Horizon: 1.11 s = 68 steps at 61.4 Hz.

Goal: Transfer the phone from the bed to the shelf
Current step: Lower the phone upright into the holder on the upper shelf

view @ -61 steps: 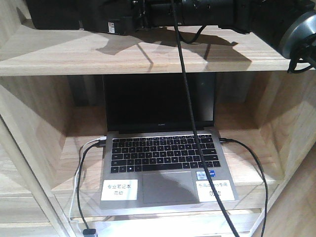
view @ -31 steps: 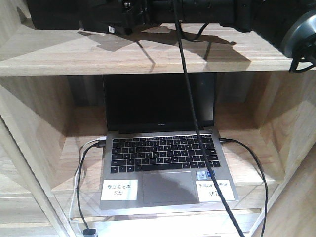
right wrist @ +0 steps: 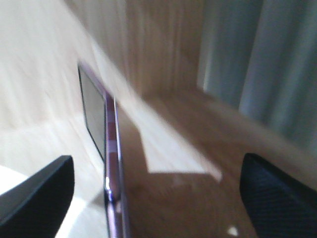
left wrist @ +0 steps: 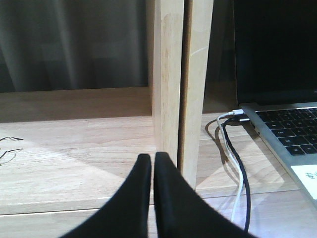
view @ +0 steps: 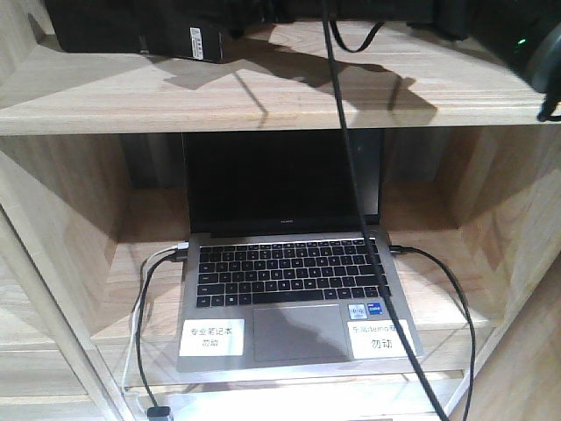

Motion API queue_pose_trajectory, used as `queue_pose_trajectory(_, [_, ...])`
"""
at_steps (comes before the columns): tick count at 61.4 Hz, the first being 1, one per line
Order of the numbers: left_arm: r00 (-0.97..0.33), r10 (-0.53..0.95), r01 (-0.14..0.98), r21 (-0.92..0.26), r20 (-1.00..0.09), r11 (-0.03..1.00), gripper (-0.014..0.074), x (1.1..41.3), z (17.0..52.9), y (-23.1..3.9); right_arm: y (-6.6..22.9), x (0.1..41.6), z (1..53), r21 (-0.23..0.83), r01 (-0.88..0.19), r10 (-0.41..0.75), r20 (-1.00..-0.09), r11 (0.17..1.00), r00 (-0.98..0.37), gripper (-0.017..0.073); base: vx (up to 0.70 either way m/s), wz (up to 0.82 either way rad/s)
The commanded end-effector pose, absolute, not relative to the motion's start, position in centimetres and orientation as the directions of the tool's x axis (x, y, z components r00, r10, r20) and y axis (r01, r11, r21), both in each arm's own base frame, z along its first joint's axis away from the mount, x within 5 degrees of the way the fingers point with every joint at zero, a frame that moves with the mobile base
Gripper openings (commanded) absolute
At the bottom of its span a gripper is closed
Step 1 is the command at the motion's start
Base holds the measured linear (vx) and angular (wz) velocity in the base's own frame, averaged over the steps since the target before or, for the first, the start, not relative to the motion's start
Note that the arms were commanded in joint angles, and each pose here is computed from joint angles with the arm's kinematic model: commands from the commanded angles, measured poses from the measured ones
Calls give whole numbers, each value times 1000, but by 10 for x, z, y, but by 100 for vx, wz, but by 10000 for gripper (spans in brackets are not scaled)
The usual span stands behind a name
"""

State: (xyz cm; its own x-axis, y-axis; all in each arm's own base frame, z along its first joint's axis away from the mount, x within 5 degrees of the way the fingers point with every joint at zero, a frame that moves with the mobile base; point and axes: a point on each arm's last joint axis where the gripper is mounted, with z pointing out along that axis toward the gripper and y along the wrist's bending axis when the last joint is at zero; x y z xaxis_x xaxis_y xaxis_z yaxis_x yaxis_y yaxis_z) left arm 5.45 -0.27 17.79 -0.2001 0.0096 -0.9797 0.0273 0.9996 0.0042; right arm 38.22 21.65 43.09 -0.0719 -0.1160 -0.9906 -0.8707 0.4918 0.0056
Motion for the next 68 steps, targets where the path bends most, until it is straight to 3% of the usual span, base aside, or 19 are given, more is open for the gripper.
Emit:
queue_pose_trajectory(1, [-126, -2, 21, -5, -992, 1000, 1, 55, 184, -2, 206, 359, 476, -41, -858, -33, -999, 513, 28, 623, 0, 0])
queue_pose_trajectory(17, [-126, -2, 21, -5, -992, 1000, 1, 55, 184, -2, 194, 338, 502, -78, -851, -9, -996, 519, 86, 558, 0, 0])
queue_pose_trajectory(26, [-126, -2, 21, -5, -992, 1000, 1, 55, 184, -2, 185, 322, 519, -108, -845, -3, -992, 523, 125, 454, 0, 0])
queue_pose_trajectory(46, [-126, -2, 21, -5, -992, 1000, 1, 55, 184, -2, 167, 288, 535, -173, -820, -142, -983, 546, 113, -15, 0, 0])
queue_pose_trajectory(68, [-126, -2, 21, -5, -992, 1000, 1, 55, 184, -2, 160, 264, 528, -143, -864, -298, -955, 483, -8, -6, 0, 0])
